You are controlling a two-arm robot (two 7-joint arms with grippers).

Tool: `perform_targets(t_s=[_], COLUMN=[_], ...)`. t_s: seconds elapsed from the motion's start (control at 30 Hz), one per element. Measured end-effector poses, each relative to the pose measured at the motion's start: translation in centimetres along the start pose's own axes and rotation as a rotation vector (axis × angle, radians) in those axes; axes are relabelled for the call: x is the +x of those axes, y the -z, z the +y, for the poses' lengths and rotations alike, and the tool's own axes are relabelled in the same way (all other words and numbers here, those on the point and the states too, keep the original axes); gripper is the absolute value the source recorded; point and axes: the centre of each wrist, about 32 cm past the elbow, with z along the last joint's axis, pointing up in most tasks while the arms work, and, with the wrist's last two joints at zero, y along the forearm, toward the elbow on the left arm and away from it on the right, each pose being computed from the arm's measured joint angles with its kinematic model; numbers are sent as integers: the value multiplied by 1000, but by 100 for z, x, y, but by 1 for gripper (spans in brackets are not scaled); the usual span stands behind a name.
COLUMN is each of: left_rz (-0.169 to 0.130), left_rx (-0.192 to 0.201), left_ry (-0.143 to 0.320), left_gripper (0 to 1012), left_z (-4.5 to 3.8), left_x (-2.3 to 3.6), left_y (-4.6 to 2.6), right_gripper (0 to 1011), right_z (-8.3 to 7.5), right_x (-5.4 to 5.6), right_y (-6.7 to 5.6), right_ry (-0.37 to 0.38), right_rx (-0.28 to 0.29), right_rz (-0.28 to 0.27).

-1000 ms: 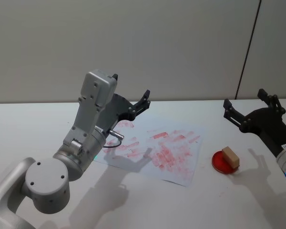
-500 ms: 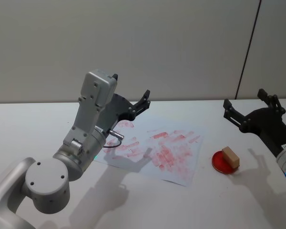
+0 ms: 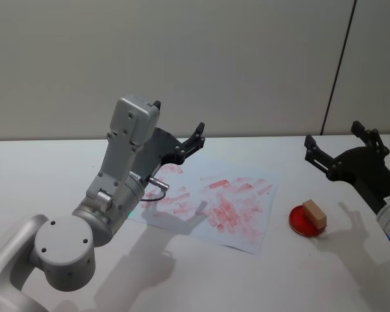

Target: Use the one hand to pick up the stamp and affix it onto the A4 paper.

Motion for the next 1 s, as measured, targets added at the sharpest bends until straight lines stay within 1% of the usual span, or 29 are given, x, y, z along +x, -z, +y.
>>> perform_targets(t_s=[0.23,0.5,0.7,0.83,0.87,0.93,0.97,1.0], left_rz=[0,0,0,0,0,0,0,0], left_rx=[0,0,0,0,0,0,0,0], left_ry=[0,0,0,0,0,0,0,0], left_gripper=[1002,1001,1001,1002,1001,1001,1001,1001], left_z=[0,0,0,0,0,0,0,0], left_x=[0,0,0,0,0,0,0,0], left_y=[0,0,0,0,0,0,0,0], right_gripper=[1001,1001,1001,1001,1001,1001,1001,1001], right_z=[-2,-57,-142,-215,-215,-249,-249,-261], right_x=[3,45,84,109,109,121,121,124], right_y=[1,4,23,57,57,83,83,93], right_ry=[-2,-10,-14,-16,-16,-18,-18,-20], right_rx=[-2,-30,-79,-133,-133,-171,-171,-188], right_rz=[-1,2,2,-4,-4,-9,-9,-15])
